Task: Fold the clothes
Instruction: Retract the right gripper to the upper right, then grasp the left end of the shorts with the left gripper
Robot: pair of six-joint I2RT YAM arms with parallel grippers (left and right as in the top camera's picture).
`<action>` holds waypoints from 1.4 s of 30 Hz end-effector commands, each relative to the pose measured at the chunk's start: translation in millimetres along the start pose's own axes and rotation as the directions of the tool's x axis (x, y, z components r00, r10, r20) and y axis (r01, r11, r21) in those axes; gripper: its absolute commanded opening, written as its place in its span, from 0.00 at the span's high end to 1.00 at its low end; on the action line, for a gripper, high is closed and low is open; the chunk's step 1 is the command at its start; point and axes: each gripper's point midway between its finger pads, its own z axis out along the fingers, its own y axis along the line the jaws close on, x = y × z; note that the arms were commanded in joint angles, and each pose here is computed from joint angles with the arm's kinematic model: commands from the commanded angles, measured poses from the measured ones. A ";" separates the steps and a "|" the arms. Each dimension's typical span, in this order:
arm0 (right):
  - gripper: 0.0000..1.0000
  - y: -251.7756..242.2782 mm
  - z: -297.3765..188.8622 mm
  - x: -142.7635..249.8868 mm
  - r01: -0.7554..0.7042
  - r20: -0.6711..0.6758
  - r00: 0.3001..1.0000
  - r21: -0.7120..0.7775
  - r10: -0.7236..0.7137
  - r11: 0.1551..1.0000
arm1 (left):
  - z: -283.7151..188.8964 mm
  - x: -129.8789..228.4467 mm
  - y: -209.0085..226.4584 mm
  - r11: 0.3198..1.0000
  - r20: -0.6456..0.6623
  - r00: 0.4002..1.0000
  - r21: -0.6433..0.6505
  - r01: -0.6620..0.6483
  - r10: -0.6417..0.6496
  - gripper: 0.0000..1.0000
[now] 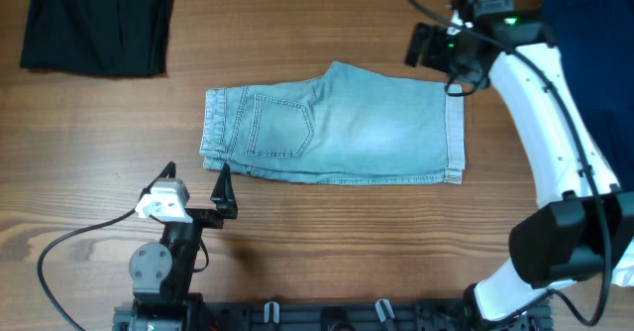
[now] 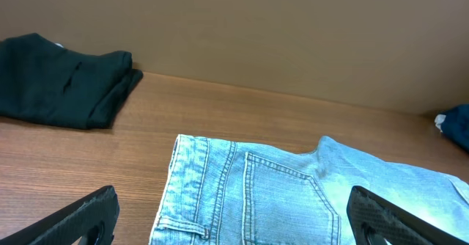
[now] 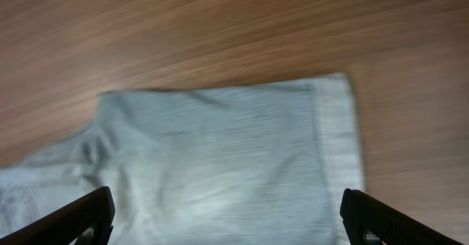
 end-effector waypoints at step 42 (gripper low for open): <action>0.01 -72.5 -32.2 -33.3 -0.161 0.081 0.983 -0.051 0.165 0.986 | 138.8 6.5 -2.8 0.999 -0.831 0.556 -0.011 0.033 -0.027 0.00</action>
